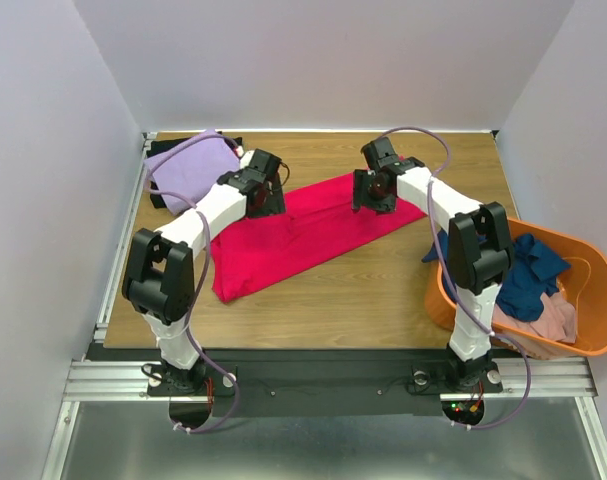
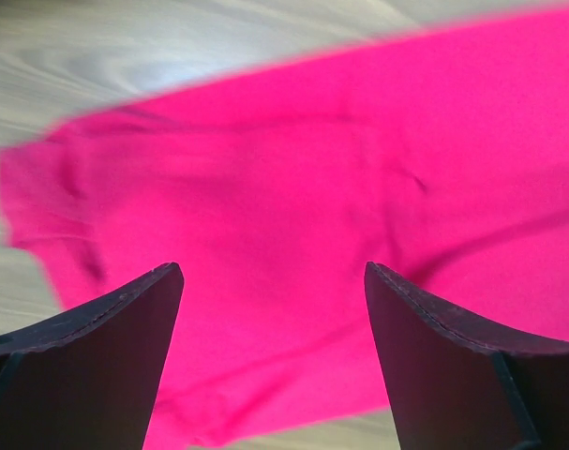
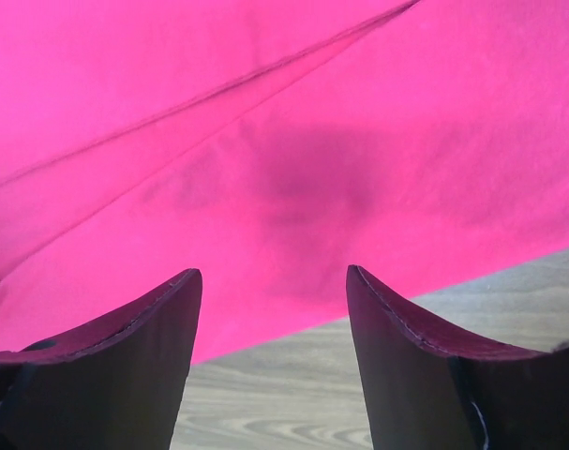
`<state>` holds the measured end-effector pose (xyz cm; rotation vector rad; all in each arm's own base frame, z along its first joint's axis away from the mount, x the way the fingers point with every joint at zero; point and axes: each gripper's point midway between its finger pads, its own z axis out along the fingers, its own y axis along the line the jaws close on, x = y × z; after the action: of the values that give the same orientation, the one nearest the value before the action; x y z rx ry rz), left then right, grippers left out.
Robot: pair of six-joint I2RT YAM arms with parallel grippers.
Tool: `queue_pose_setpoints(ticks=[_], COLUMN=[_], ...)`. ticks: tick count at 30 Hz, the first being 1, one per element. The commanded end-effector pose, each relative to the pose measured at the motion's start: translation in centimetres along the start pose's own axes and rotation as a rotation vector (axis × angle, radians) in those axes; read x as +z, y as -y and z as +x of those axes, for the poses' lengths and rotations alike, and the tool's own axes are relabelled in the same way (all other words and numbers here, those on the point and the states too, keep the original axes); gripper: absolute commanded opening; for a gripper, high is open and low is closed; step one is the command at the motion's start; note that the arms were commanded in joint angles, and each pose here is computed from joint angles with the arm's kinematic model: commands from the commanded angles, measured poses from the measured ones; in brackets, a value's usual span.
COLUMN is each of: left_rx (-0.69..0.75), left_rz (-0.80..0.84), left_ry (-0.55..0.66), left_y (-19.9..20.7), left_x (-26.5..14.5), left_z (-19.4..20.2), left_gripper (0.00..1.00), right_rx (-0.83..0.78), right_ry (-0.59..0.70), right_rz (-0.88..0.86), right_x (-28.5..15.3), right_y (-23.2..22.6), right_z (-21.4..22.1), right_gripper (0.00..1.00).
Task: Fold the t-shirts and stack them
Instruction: Fold the tshirt
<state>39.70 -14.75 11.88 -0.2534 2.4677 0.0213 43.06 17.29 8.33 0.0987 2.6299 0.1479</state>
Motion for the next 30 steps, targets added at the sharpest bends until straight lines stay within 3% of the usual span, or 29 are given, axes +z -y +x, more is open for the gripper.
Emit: queue_pose_setpoints(ticks=[1,9,30], left_rx=[0.006,-0.005,0.073], left_rz=[0.087,0.104,0.065], left_ry=[-0.048,-0.108,-0.179], left_y=[2.4,2.9,1.8], left_x=[0.4,0.8,4.6], left_z=[1.7,3.8,8.2], left_gripper=[0.90,0.91,0.91], right_rx=[0.031,0.107,0.116], right_ry=[0.027,0.029,-0.028], right_rz=[0.023,0.042,0.090], right_x=[0.4,0.5,4.8], right_y=[0.9,3.9,5.6], right_z=[-1.7,-2.9,-2.7], right_gripper=[0.69,0.69,0.69])
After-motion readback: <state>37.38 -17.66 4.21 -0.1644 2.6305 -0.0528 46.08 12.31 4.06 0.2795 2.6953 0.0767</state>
